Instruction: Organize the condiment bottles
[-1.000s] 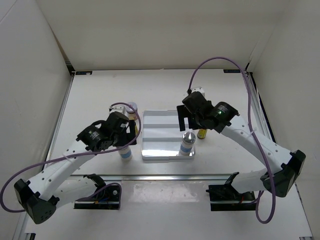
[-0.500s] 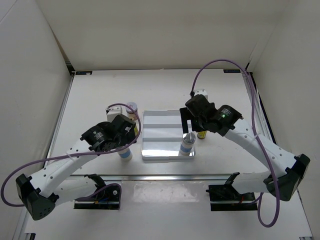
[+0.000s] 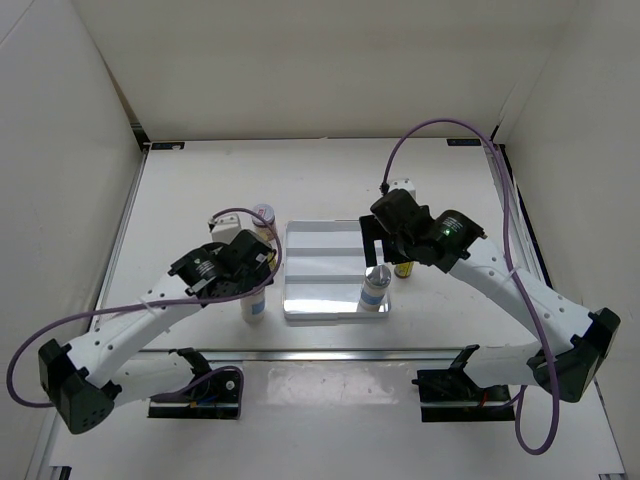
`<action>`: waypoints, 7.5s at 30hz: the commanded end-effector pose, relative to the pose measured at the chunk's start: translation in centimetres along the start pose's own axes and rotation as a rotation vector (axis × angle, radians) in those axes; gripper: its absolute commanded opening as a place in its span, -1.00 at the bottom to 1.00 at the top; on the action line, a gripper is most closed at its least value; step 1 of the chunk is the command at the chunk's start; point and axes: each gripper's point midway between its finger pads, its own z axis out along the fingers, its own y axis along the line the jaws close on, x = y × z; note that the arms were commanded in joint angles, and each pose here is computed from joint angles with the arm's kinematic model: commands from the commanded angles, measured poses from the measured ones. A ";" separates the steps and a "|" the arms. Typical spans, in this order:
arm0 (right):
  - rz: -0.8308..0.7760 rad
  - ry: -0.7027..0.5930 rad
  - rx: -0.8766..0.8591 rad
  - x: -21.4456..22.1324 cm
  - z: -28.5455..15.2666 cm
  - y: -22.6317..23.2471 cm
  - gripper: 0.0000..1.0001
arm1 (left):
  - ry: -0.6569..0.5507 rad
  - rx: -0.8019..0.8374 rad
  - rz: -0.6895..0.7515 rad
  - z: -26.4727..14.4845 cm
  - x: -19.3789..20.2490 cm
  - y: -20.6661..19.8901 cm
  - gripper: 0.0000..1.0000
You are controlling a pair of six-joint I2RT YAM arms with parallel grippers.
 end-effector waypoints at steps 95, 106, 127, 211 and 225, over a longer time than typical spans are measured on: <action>0.208 0.338 0.154 0.6 9.1 -6.8 -0.03 | -0.097 -0.089 0.140 -2.8 -13.2 -1.3 1.00; 0.219 0.345 0.143 0.6 8.7 -7.2 -0.76 | -0.080 -0.135 0.154 -1.5 -12.7 -0.8 1.00; 0.105 0.188 -0.087 -5.6 5.6 1.1 -1.00 | -0.033 -0.200 0.126 1.6 -12.8 0.7 1.00; 0.086 0.115 0.092 -6.9 4.6 -4.9 1.00 | 0.009 0.165 0.126 0.5 -16.3 -10.6 -0.79; 0.121 0.101 0.105 -6.2 3.4 -6.3 1.00 | 0.132 0.179 0.218 3.6 -11.3 -14.9 -0.79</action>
